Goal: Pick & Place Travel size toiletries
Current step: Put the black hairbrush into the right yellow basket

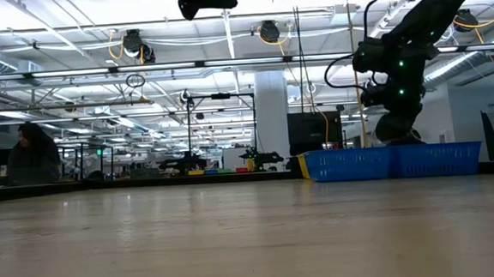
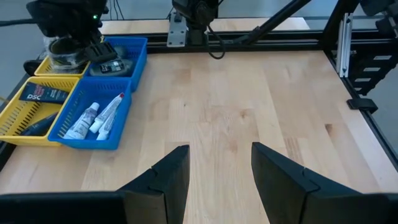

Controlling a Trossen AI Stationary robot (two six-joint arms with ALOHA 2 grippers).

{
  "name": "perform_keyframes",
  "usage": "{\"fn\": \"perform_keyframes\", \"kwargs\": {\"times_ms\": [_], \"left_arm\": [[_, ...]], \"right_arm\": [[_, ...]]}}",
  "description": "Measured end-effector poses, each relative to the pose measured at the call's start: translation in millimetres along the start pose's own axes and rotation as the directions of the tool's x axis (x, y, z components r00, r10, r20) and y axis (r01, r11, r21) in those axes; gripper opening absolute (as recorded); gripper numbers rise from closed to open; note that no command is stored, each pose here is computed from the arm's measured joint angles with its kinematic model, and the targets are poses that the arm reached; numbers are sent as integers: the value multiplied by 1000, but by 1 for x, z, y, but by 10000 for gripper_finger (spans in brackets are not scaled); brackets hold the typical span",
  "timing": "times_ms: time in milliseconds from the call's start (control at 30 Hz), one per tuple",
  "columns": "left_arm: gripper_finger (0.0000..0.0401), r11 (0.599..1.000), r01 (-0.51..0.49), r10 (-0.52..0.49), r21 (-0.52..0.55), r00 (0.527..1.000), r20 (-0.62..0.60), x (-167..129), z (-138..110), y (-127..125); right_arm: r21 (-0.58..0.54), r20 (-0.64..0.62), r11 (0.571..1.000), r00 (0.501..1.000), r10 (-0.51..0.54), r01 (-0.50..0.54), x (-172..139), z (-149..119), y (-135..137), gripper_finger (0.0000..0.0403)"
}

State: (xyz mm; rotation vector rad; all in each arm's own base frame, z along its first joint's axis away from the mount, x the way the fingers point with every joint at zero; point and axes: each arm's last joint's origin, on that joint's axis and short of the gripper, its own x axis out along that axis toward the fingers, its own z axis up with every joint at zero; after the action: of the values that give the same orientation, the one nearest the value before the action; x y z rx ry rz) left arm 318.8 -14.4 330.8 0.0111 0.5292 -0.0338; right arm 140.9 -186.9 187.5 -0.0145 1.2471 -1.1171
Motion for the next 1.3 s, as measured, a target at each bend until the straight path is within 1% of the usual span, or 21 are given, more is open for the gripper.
{"fn": "perform_keyframes", "kwargs": {"times_ms": [67, 200, 400, 500, 667, 800, 967, 1167, 1300], "left_arm": [[170, 1000, 0, 0, 1, 1000, 0, 0, 0, 0], [170, 1000, 0, 0, 7, 1000, 0, 0, 0, 0], [170, 1000, 0, 0, 21, 1000, -1, 0, 0, 0], [170, 1000, 0, 0, 21, 1000, -1, 0, 0, 0], [170, 1000, 0, 0, 21, 1000, -2, 0, 0, 0], [170, 1000, 1, -1, 20, 1000, -2, 0, 0, 0], [170, 1000, 0, 0, 16, 1000, -2, 0, 0, 0], [170, 1000, 0, 0, 9, 1000, -2, 0, 0, 0], [170, 1000, 1, -1, 0, 1000, -3, 0, -1, 0]], "right_arm": [[-5, -15, 1000, 1000, -18, 18, 2, -1, 0, 23], [-20, -4, 1000, 1000, -12, 12, 2, 1, 0, 23], [14, 47, 1000, 999, -23, 22, 2, 6, -1, 53], [21, 60, 999, 998, -27, 25, 2, 7, -2, 57], [-2, 51, 1000, 998, -23, 23, 2, 6, -1, 57], [-34, 26, 999, 1000, -16, 17, 2, 4, -1, 71], [-32, 29, 999, 999, -17, 18, 2, 4, -1, 112], [-21, 30, 1000, 999, -20, 21, 0, 4, -2, 183], [-4, 55, 1000, 998, -29, 29, -6, 3, -6, 228]]}}
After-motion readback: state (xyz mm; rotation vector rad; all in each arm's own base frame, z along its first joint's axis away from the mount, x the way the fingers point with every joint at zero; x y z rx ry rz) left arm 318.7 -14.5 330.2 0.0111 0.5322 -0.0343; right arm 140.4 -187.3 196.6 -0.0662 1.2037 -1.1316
